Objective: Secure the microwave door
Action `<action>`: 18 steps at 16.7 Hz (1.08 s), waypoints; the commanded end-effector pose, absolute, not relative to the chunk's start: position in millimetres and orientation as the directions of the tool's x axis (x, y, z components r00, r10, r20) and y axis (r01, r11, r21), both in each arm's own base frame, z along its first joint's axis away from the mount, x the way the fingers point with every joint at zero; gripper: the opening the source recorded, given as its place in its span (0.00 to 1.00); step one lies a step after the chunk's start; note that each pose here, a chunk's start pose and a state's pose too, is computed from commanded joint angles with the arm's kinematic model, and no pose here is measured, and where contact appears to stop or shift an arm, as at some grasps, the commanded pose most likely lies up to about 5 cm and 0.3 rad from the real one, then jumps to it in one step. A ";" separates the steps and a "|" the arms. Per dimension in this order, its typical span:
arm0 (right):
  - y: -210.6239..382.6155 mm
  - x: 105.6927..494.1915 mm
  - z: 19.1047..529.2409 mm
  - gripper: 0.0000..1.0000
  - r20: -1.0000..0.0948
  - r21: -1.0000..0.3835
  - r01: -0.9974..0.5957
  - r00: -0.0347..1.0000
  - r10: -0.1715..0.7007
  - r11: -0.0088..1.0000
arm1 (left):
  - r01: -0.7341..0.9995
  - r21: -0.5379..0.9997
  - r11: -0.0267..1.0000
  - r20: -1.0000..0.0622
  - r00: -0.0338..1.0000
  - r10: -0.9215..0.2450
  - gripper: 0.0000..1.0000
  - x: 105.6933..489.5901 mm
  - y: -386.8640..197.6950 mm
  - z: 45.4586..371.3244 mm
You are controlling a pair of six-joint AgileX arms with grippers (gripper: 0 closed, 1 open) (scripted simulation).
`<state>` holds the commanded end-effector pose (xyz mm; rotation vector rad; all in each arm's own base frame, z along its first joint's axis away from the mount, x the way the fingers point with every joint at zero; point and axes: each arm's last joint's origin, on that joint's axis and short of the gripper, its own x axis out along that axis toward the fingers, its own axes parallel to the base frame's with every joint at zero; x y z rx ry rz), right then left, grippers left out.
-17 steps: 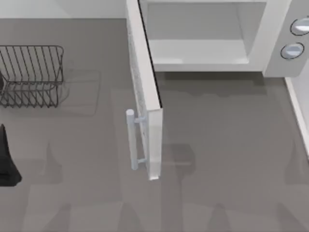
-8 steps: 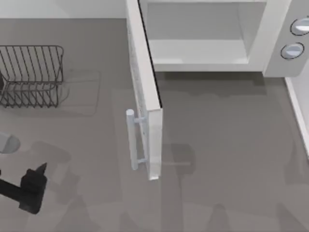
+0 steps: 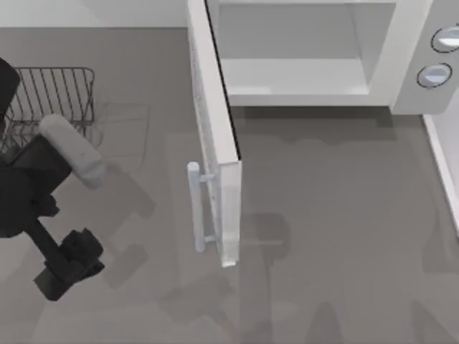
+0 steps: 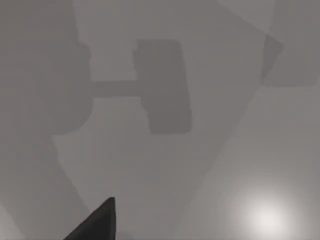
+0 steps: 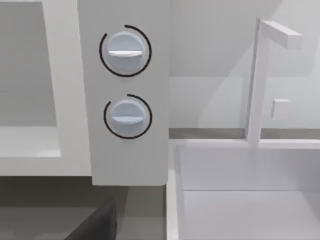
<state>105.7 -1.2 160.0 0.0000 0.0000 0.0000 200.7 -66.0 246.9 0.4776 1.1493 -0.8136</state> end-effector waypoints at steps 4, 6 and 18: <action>-1.2 105.7 160.0 1.00 0.000 0.000 0.000 1.000 0.000 1.000 | 0.869 -0.168 0.466 -0.942 -0.003 -0.335 1.00 248.9 -95.5 280.6; -1.2 105.7 160.0 1.00 0.000 0.000 0.000 1.000 0.000 1.000 | 0.904 -0.182 0.387 -0.934 -0.035 -0.355 1.00 270.6 -109.4 299.3; -1.2 105.7 160.0 1.00 0.000 0.000 0.000 1.000 0.000 1.000 | 0.987 0.000 0.160 -0.862 0.081 -0.500 1.00 315.8 -139.0 376.5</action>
